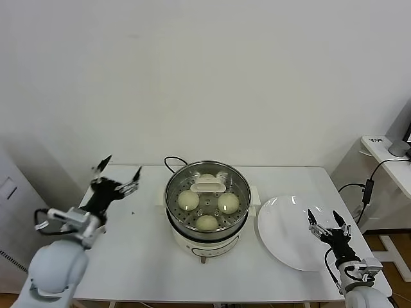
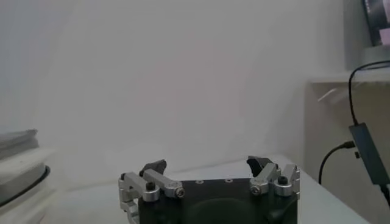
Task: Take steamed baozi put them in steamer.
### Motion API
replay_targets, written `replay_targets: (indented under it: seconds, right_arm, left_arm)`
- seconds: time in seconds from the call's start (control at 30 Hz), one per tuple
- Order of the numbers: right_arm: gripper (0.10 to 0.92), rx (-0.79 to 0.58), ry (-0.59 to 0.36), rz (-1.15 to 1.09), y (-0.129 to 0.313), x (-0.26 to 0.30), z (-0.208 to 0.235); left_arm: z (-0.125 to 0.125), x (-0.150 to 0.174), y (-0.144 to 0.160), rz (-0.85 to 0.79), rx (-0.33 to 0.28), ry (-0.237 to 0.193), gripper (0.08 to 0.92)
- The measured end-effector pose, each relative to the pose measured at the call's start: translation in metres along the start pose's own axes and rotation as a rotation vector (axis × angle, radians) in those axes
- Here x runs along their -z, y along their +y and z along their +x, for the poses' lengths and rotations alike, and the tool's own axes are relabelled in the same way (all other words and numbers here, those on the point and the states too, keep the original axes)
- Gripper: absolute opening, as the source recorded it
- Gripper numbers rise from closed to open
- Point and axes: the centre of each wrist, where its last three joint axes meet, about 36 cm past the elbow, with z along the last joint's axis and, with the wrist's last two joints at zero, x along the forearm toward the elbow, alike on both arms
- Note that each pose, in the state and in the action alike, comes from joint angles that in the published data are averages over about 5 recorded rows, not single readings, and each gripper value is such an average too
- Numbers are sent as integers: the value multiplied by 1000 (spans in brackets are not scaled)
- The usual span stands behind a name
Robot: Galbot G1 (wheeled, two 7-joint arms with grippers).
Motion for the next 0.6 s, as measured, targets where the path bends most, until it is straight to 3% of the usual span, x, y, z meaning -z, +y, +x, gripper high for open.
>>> replay_targets:
  seconds: [0.3, 0.6]
  right_arm:
    - [823, 18, 39, 19, -2, 7, 4]
    - [823, 23, 73, 42, -1, 11, 5]
  left_arm:
    - [23, -73, 21, 174, 91, 150, 823]
    - [36, -106, 11, 261, 117, 236, 823]
